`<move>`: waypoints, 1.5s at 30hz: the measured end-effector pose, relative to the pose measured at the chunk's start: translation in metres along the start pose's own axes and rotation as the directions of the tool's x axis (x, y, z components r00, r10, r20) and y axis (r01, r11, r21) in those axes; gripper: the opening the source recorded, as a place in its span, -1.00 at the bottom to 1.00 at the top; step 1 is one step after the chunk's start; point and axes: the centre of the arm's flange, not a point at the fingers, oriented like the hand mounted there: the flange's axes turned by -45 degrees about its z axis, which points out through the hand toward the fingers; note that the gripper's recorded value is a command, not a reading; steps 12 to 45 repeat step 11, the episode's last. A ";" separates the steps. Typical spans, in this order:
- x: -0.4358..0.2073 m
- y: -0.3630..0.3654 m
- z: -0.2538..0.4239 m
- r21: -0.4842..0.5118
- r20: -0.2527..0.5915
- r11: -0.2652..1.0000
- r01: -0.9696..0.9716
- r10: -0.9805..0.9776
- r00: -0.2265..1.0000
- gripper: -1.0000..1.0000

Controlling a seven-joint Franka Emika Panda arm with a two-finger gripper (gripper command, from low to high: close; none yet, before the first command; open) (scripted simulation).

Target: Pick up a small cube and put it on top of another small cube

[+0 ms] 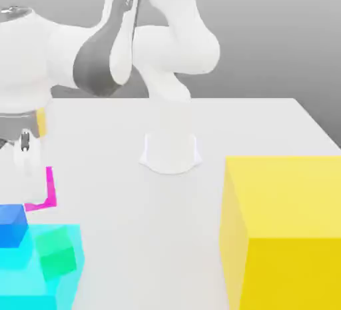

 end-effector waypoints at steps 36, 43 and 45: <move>0.033 -0.005 0.025 0.012 0.015 0.996 -0.088 0.088 0.996 1.00; 0.033 -0.005 0.025 0.012 0.015 0.996 -0.088 0.088 0.996 1.00; 0.033 -0.005 0.025 0.012 0.015 0.996 -0.088 0.088 0.996 1.00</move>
